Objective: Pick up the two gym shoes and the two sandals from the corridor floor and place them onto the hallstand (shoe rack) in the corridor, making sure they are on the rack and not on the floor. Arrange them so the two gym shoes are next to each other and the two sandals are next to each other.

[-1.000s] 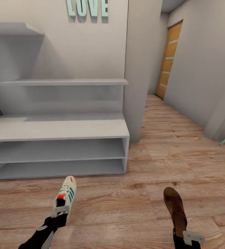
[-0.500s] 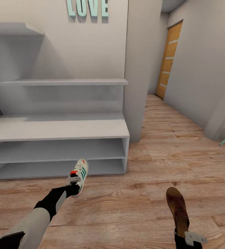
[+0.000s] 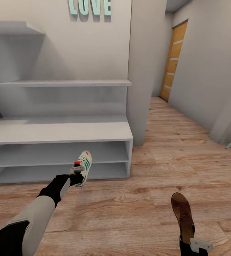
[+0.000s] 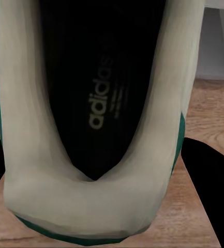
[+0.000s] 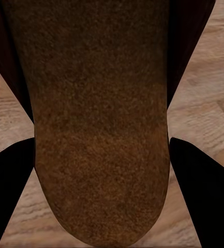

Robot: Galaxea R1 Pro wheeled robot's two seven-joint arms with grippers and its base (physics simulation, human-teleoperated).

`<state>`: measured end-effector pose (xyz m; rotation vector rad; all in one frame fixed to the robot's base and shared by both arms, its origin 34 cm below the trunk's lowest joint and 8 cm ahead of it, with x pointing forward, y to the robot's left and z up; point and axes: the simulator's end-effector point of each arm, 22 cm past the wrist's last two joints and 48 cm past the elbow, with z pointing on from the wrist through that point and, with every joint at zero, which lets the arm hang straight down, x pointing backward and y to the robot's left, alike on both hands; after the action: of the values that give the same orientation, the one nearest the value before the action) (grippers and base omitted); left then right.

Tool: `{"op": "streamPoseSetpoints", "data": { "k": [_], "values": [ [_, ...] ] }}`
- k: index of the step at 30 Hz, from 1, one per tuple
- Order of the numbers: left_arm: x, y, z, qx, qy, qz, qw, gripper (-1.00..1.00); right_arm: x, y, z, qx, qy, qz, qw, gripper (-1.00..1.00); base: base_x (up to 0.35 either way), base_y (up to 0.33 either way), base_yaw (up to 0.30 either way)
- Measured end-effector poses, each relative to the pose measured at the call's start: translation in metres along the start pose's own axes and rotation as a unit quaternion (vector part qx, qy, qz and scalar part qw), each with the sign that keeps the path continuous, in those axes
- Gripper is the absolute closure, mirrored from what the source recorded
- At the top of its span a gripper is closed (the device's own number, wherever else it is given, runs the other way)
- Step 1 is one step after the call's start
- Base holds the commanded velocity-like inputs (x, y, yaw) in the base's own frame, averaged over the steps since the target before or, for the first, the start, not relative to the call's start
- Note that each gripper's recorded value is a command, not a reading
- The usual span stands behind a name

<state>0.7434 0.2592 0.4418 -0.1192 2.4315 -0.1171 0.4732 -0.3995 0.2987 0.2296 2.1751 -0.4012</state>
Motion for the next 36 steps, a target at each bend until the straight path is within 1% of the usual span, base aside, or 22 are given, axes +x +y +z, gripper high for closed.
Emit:
{"op": "streamPoseSetpoints", "data": {
  "k": [4, 6, 10, 16, 27, 36],
  "values": [
    [0.009, 0.01, 0.007, -0.018, 0.001, -0.001, 0.9998, 1.0, 0.011, 0.0, 0.003, 0.002, 0.003, 0.001, 1.0, 1.0, 0.0, 0.0, 0.0],
    [0.015, 0.018, 0.011, -0.037, 0.002, -0.003, 0.9993, 1.0, 0.017, 0.001, 0.005, 0.002, 0.004, 0.0, 1.0, 1.0, 0.0, 0.0, 0.0],
    [0.026, 0.023, 0.018, -0.05, 0.005, -0.004, 0.9987, 1.0, 0.028, 0.002, 0.008, 0.002, 0.007, 0.0, 1.0, 1.0, 0.0, 0.0, 0.0],
    [0.04, 0.026, 0.028, -0.054, 0.007, -0.003, 0.9985, 1.0, 0.043, 0.004, 0.013, 0.002, 0.008, -0.002, 1.0, 1.0, 0.0, 0.0, 0.0],
    [0.041, 0.028, 0.028, -0.056, 0.004, -0.002, 0.9984, 1.0, 0.044, 0.002, 0.013, 0.001, 0.009, -0.006, 0.9999, 1.0, 0.006, 0.0, 0.0],
    [0.039, 0.029, 0.027, -0.057, 0.001, -0.002, 0.9984, 1.0, 0.044, 0.002, 0.013, 0.001, 0.008, -0.007, 0.9999, 1.0, 0.231, -0.08, 0.0]
  ]
}}
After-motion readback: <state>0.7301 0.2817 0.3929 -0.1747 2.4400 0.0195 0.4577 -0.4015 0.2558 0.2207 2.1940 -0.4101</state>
